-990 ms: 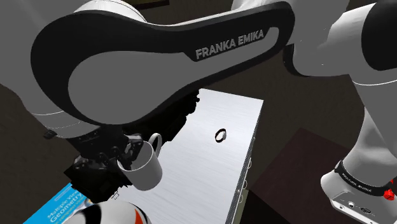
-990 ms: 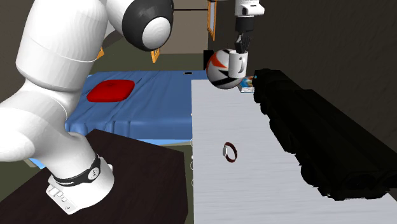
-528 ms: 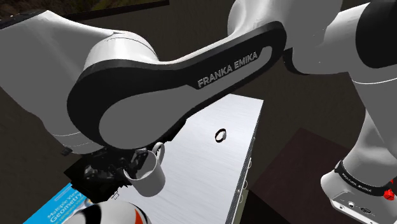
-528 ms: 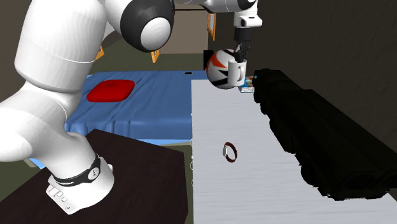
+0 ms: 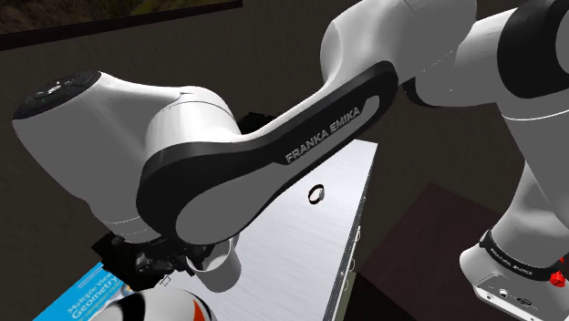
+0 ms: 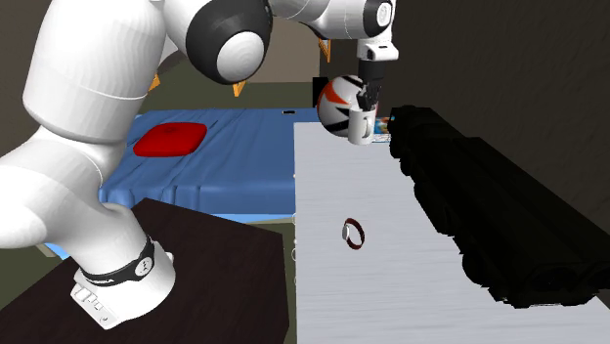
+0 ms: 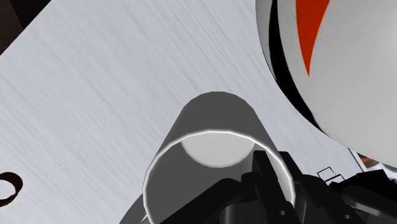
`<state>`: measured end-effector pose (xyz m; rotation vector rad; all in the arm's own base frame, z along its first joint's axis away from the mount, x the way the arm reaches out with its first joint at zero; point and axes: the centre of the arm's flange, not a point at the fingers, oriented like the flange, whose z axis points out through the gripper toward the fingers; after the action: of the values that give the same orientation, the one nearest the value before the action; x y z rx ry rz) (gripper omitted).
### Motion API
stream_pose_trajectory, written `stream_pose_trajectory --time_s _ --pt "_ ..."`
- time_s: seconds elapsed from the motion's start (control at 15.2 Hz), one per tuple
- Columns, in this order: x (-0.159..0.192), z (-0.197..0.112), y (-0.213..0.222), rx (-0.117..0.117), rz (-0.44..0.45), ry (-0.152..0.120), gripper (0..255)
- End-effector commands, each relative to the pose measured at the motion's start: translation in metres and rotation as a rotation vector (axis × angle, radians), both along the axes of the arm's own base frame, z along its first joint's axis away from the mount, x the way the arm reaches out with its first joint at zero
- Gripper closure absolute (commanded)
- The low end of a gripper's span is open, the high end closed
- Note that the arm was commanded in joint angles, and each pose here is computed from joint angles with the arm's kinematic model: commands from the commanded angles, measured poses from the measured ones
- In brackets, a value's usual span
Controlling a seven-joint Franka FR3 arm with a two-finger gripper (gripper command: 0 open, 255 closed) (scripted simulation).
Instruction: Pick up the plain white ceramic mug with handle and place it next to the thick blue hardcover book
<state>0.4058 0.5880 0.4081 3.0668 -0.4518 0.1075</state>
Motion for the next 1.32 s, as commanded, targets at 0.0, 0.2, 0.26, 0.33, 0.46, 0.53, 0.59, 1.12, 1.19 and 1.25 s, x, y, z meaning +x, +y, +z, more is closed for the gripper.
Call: stream_pose_trajectory --time_s 0.0,0.2,0.26,0.33,0.46,0.53,0.59,1.12,1.19,1.25 --pt "0.000 -0.010 0.001 0.000 0.000 0.000 255" --pt "0.000 -0.026 0.001 0.000 0.000 0.000 255" --pt "0.000 -0.031 0.001 0.000 0.000 0.000 255" --pt "0.000 -0.036 0.001 0.000 0.000 0.000 255" --pt "0.000 -0.047 0.001 0.000 0.000 0.000 255" --pt "0.000 -0.048 0.001 0.000 0.000 0.000 255" --pt "0.000 -0.048 0.001 0.000 0.000 0.000 255" --pt "0.000 -0.048 0.001 0.000 0.000 0.000 0" --pt "0.000 -0.048 0.001 0.000 0.000 0.000 0" --pt "0.000 -0.048 0.001 0.000 0.000 0.000 0"
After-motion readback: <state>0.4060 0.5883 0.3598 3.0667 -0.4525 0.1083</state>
